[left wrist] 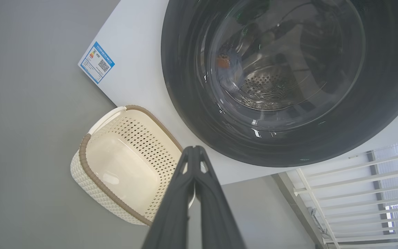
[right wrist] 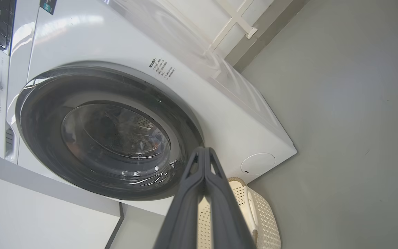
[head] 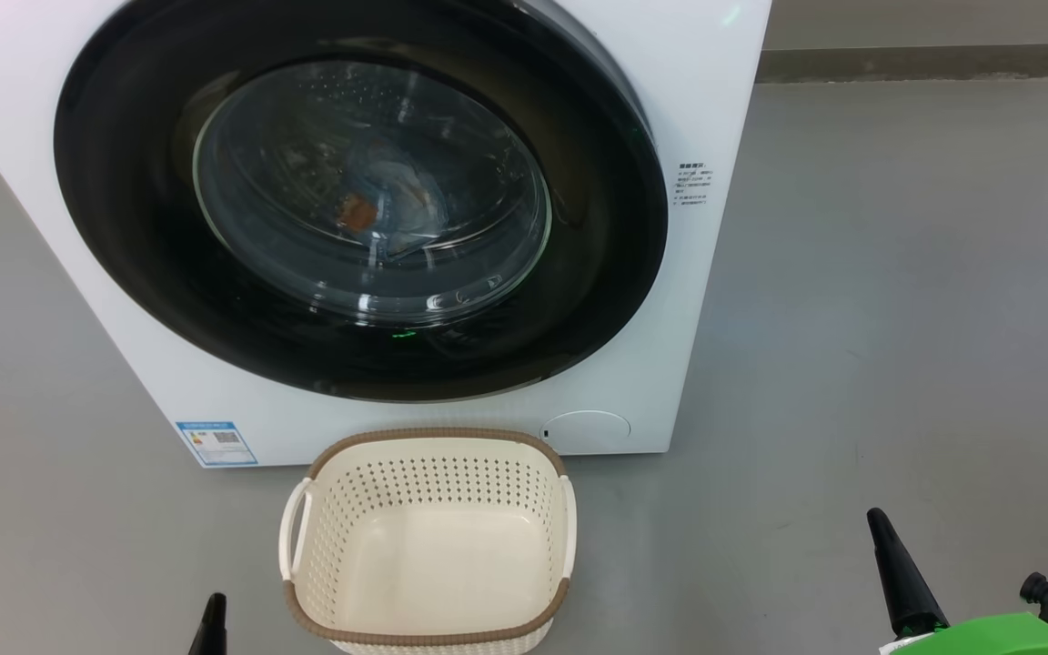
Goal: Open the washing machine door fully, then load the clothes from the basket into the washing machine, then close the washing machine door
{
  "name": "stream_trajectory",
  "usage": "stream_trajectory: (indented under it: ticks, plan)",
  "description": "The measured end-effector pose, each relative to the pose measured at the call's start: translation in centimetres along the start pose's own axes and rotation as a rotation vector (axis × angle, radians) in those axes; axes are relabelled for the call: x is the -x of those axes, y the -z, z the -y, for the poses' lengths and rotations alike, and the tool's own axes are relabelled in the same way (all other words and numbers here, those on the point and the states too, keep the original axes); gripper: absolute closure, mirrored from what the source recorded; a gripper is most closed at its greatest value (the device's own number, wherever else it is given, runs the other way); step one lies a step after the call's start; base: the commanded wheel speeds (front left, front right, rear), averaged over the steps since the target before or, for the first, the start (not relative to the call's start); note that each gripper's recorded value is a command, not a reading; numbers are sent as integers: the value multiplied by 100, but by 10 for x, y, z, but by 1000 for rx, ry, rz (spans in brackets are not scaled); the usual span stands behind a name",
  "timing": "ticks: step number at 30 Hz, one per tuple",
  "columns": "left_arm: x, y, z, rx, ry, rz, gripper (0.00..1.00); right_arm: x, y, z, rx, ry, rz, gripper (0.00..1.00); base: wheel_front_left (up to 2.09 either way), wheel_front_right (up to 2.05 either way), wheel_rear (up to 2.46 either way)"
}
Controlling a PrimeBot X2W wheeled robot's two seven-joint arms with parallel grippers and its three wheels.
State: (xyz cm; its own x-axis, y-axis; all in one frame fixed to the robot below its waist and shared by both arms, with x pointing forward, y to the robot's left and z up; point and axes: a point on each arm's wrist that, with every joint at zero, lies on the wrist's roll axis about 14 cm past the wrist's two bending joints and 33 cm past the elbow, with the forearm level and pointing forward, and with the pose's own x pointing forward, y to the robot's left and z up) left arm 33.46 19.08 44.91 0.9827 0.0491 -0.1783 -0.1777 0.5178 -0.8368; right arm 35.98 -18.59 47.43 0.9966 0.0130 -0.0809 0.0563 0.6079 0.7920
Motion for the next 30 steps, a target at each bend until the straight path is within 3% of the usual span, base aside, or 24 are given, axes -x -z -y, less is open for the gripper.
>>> stream_trajectory:
  ticks: [30]
  plan:
    - [-20,-6,17,303,48,-28,100,-9,-12,5,-355,21,22,100,0,0,0]
